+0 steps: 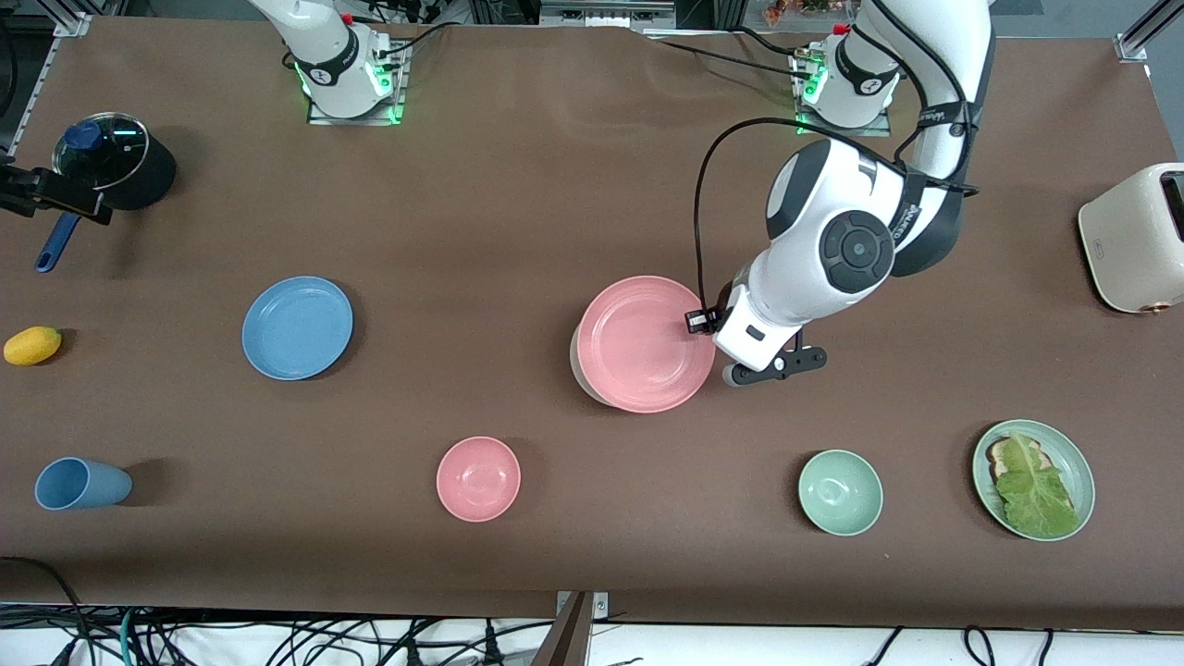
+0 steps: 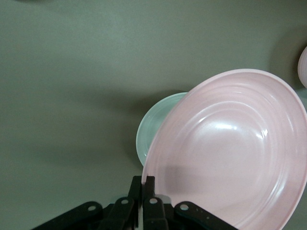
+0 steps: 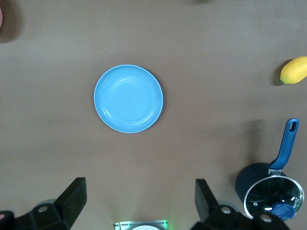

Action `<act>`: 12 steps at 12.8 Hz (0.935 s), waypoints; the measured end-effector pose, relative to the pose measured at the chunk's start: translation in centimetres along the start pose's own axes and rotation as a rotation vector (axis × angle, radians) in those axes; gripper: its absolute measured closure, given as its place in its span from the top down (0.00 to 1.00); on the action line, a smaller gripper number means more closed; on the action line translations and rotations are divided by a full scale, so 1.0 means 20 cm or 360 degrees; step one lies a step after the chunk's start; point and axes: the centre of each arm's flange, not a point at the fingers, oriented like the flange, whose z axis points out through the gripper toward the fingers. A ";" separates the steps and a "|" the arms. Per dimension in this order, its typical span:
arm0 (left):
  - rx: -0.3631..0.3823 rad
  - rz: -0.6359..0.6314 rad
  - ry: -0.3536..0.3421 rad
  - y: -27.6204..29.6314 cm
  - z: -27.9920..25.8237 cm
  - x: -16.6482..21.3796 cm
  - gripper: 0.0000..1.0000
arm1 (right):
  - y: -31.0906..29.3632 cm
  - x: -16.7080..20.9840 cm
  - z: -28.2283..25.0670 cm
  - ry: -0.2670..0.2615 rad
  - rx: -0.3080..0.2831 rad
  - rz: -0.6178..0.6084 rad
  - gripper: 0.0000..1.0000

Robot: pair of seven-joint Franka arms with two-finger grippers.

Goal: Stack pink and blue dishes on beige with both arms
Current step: 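Carry the pink plate with the left gripper over the beige plate, then lower the pink plate onto the beige plate and open the left gripper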

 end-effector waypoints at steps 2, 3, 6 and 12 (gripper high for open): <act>0.0013 -0.0007 0.0016 0.04 0.05 -0.02 0.05 | 0.00 0.00 0.00 -0.0001 0.0000 0.0001 1.00; 0.0046 0.0007 0.0041 0.05 0.09 -0.03 0.05 | 0.00 0.00 0.00 -0.0001 0.0000 0.0001 1.00; 0.0086 0.0031 0.0061 0.05 0.23 -0.08 0.05 | 0.00 0.00 0.00 -0.0002 0.0000 0.0002 1.00; 0.0067 0.0024 0.0155 0.00 0.47 -0.12 0.05 | 0.03 0.00 0.00 -0.0002 0.0002 0.0015 1.00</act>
